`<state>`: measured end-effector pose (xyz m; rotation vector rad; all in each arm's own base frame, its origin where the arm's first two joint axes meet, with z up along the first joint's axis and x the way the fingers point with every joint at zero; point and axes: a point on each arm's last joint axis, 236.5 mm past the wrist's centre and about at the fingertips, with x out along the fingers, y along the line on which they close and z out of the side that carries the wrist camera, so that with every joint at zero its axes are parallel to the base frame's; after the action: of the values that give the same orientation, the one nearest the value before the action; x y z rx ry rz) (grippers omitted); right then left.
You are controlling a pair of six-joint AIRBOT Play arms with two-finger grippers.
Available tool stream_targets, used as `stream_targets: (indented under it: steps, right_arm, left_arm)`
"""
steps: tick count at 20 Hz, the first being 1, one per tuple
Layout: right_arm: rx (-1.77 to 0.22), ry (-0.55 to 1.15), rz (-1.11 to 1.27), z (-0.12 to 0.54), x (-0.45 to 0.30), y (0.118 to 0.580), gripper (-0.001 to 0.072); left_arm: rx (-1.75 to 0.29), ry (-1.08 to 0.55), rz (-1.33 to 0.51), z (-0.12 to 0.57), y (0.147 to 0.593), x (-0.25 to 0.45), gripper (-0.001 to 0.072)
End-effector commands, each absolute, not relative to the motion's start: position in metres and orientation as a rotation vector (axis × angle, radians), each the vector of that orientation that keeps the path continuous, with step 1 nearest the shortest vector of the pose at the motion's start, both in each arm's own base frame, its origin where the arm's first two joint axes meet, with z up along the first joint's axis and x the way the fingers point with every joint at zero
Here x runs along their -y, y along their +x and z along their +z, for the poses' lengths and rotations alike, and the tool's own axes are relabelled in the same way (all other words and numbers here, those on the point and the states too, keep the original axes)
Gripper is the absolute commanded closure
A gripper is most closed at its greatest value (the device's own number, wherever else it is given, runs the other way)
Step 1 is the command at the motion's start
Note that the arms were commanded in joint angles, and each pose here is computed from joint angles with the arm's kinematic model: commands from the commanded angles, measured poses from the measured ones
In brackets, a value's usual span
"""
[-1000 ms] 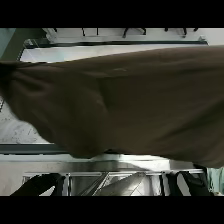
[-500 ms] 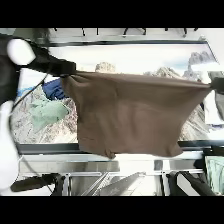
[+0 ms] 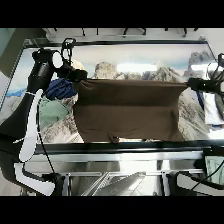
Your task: Fold the shirts.
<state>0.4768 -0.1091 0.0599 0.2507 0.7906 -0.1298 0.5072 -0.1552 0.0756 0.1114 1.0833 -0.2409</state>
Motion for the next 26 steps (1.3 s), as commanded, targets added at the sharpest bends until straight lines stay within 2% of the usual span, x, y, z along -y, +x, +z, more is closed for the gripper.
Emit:
stream_targets:
  steps: [1,7,14,15,16,17,20,22,24,26]
  right_arm:
    - [-0.833,0.226,-0.11,0.047,0.106,0.474,0.0683]
    - [-1.182,0.26,-0.098,-0.02,0.094,0.419,0.0683]
    - [-1.331,0.363,-0.125,-0.062,0.085,0.403,0.0681]
    - [-1.337,0.364,-0.124,-0.062,0.085,0.402,0.0592]
    - [-1.341,0.353,-0.119,-0.059,0.086,0.4,0.0058]
    - [-1.355,0.33,-0.1,-0.052,0.085,0.396,0.0008]
    - [-1.356,0.349,-0.099,-0.016,0.086,0.379,0.0009]
    - [-1.356,0.343,-0.09,0.01,0.08,0.359,0.001]
    - [-1.322,0.359,-0.098,0.023,0.076,0.341,0.0012]
    - [-1.319,0.441,-0.083,0.018,0.07,0.323,0.0012]
  left_arm:
    - [-1.128,0.146,-0.248,0.064,0.5,0.155,0.0689]
    - [-1.366,0.23,-0.272,-0.017,0.446,0.153,0.0689]
    - [-1.412,0.229,-0.272,-0.051,0.432,0.15,0.0688]
    - [-1.406,0.227,-0.274,-0.05,0.433,0.15,0.0675]
    - [-1.401,0.218,-0.275,-0.048,0.434,0.152,0.0349]
    - [-1.398,0.19,-0.263,-0.042,0.437,0.153,0.0017]
    - [-1.432,0.126,-0.287,-0.008,0.432,0.155,0.0024]
    - [-1.462,0.122,-0.273,0.014,0.414,0.142,0.0025]
    - [-1.526,0.081,-0.225,0.021,0.371,0.122,0.0025]
    - [-1.59,-0.021,-0.23,0.009,0.309,0.112,0.0027]
